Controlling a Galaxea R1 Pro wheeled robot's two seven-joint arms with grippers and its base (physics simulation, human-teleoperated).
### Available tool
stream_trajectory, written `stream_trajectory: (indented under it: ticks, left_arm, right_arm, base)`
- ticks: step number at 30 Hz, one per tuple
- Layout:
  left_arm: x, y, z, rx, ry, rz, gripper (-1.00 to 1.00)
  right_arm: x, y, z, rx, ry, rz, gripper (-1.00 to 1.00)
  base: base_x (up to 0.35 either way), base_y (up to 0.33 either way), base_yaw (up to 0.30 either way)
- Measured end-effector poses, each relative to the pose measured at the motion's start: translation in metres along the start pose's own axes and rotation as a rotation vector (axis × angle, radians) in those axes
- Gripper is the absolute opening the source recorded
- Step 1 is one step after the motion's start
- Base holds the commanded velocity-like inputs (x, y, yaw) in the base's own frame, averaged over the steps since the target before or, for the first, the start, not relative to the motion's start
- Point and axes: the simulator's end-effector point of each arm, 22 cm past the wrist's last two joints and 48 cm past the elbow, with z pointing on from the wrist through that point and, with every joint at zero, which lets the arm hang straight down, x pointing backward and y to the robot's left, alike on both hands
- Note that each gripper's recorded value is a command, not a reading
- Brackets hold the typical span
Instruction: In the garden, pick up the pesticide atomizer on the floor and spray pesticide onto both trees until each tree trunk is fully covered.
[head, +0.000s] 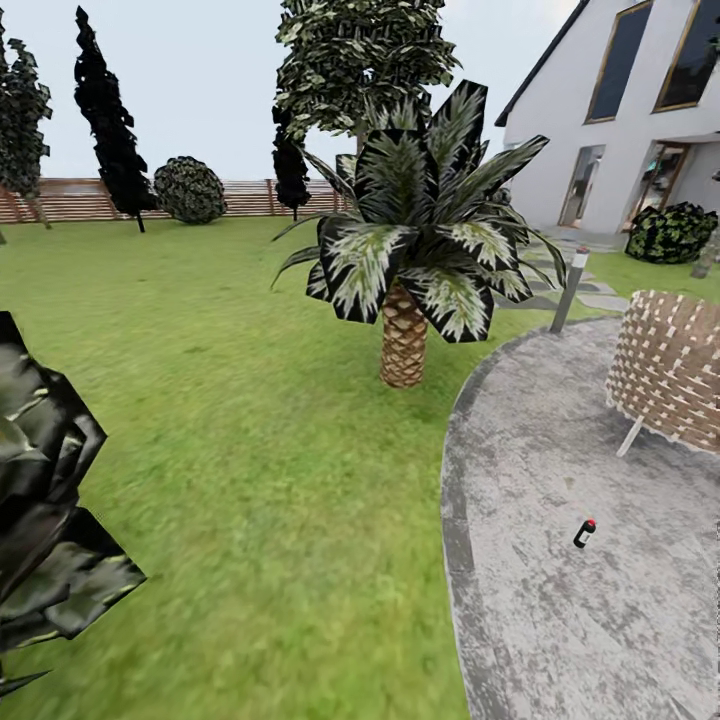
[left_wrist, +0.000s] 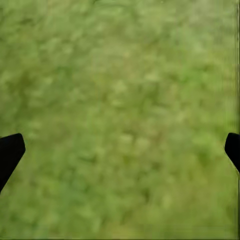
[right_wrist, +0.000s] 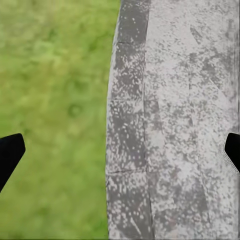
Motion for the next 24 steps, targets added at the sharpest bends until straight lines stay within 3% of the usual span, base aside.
stream_trajectory:
  ticks: [6, 12, 24]
  left_arm:
    - [0.0000, 0.0000, 0.0000, 0.000, 0.000, 0.000, 1.00]
    - [0.0000, -0.0001, 0.0000, 0.000, 0.000, 0.000, 1.00]
    - [0.0001, -0.0014, -0.0001, 0.002, 0.000, 0.000, 1.00]
  right_arm:
    - [0.0000, -0.0001, 0.0000, 0.000, 0.000, 0.000, 1.00]
    - [-0.0003, 0.0001, 0.0000, 0.000, -0.001, 0.000, 1.00]
    - [-0.0004, -0.0001, 0.0001, 0.000, -0.001, 0.001, 1.00]
  base:
    - [0.310, 0.000, -0.247]
    - [0.256, 0.000, -0.056]
    - [0.037, 0.001, -0.001]
